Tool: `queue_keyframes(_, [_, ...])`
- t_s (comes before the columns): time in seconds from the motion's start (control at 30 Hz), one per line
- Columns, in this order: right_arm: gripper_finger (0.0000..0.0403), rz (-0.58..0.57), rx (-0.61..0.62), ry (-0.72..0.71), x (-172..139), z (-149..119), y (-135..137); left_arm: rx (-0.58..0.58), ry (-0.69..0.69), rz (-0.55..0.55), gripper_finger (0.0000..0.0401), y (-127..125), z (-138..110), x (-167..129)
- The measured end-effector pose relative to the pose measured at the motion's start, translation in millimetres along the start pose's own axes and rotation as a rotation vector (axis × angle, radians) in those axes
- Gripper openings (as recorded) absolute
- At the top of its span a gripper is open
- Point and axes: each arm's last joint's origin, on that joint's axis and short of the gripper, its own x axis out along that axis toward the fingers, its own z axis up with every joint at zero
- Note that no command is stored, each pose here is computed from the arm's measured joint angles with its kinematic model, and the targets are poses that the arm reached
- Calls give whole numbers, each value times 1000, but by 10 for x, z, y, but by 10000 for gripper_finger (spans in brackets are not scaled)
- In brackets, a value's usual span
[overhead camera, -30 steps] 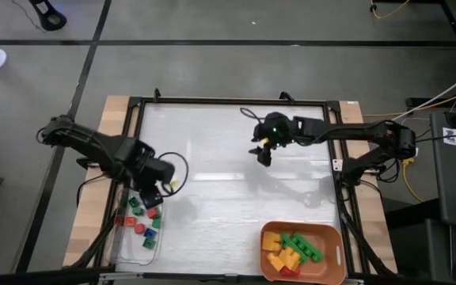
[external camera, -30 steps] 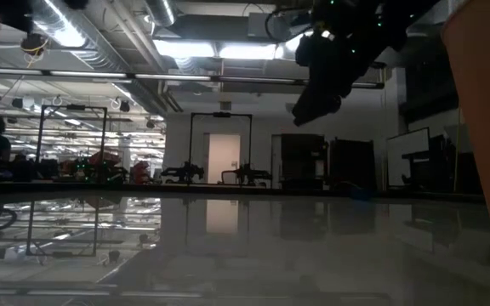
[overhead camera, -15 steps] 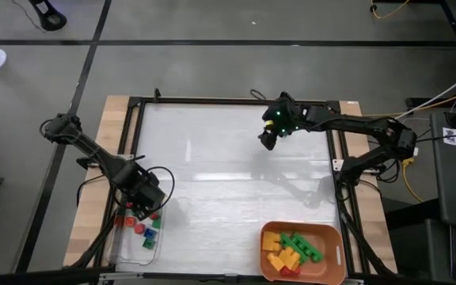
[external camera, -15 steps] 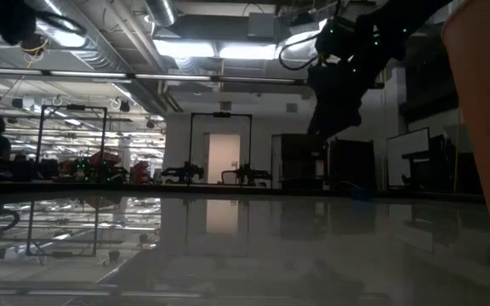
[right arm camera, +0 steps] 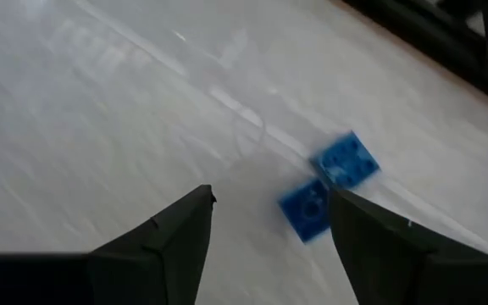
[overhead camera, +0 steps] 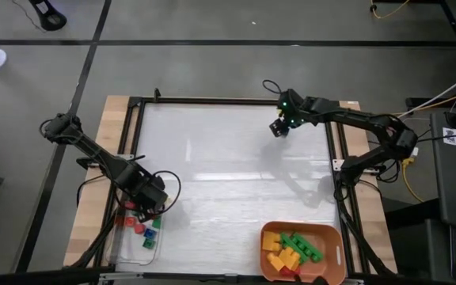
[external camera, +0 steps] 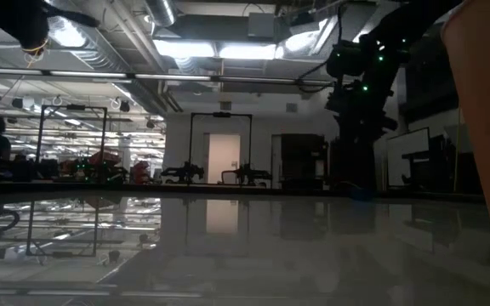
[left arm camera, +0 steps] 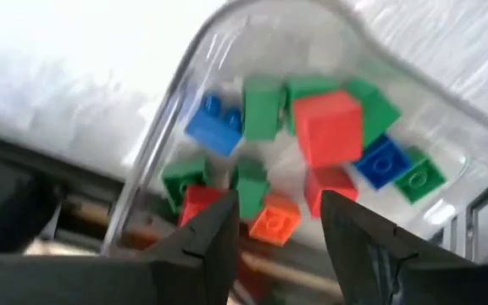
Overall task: Sort blocks by size
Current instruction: Put the small blue game piece into the transparent bin
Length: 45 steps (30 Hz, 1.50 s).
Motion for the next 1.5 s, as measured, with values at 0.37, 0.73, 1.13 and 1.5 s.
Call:
queue_keyframes(0.37, [232,-34,-16,158,369,-66,20,10,-96,-21,155,-47,50,-2])
queue_keyframes(0.73, [232,-95,-26,214,568,-102,10,12,-118,-10,155,-44,57,-3])
queue_keyframes(1.13, [232,-134,-27,215,640,-105,3,37,-136,-25,155,-63,70,-6])
queue_keyframes(1.5, [232,-173,-35,223,662,-119,-10,36,-154,-14,155,-59,75,-6])
